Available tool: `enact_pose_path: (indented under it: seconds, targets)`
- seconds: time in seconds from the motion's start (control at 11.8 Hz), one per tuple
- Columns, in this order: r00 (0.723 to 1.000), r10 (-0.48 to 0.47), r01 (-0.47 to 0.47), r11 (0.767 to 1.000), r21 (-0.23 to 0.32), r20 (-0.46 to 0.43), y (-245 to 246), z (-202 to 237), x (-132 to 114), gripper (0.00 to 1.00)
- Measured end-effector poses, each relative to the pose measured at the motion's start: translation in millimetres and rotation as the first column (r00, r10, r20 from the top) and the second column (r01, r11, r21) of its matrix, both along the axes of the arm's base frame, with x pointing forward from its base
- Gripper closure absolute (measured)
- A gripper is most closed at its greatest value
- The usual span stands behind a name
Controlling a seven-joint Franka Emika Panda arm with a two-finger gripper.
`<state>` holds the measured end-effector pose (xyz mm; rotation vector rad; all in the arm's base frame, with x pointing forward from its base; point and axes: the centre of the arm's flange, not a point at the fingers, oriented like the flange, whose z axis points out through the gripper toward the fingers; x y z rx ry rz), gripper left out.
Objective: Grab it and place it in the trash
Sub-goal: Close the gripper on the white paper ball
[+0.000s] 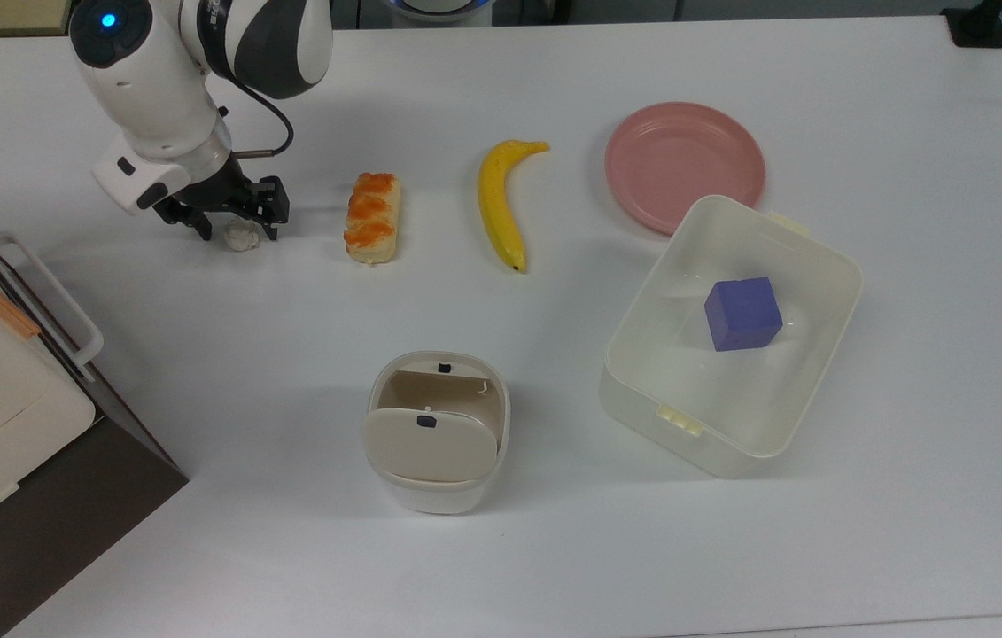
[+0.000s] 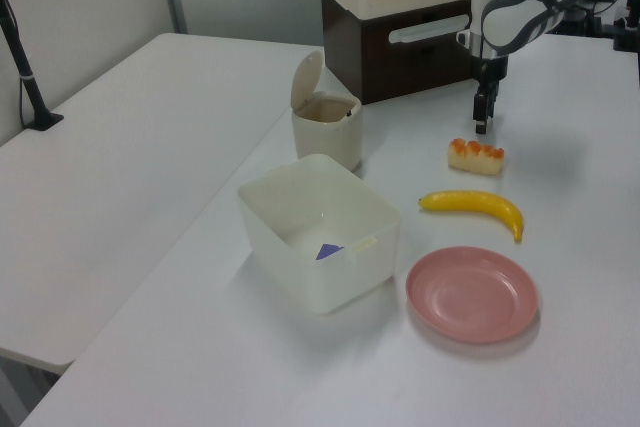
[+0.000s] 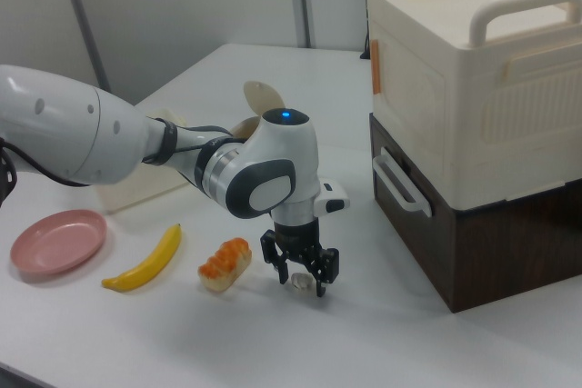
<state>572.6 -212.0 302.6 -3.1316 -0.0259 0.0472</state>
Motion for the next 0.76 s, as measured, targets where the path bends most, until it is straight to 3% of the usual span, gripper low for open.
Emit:
enact_pose_path:
  seconds: [0.17, 0.25, 0.34, 0.68, 0.76]
  targets:
    - [1.0, 0.006, -0.006, 1.0, -0.001, 0.002, 0.9, 0.6, 1.4, 0.24]
    - [1.0, 0.01, -0.01, 1.0, -0.001, 0.002, 1.5, 0.5, 1.6, 0.35]
    - [1.0, 0.011, -0.011, 1.0, -0.001, 0.003, 1.7, 1.1, 2.2, 0.37]
    - [0.999, 0.034, -0.034, 0.999, -0.003, 0.009, 2.3, 4.0, 4.5, 0.64]
    - [0.999, 0.04, -0.04, 0.999, -0.003, 0.01, 3.7, 4.1, 5.0, 0.66]
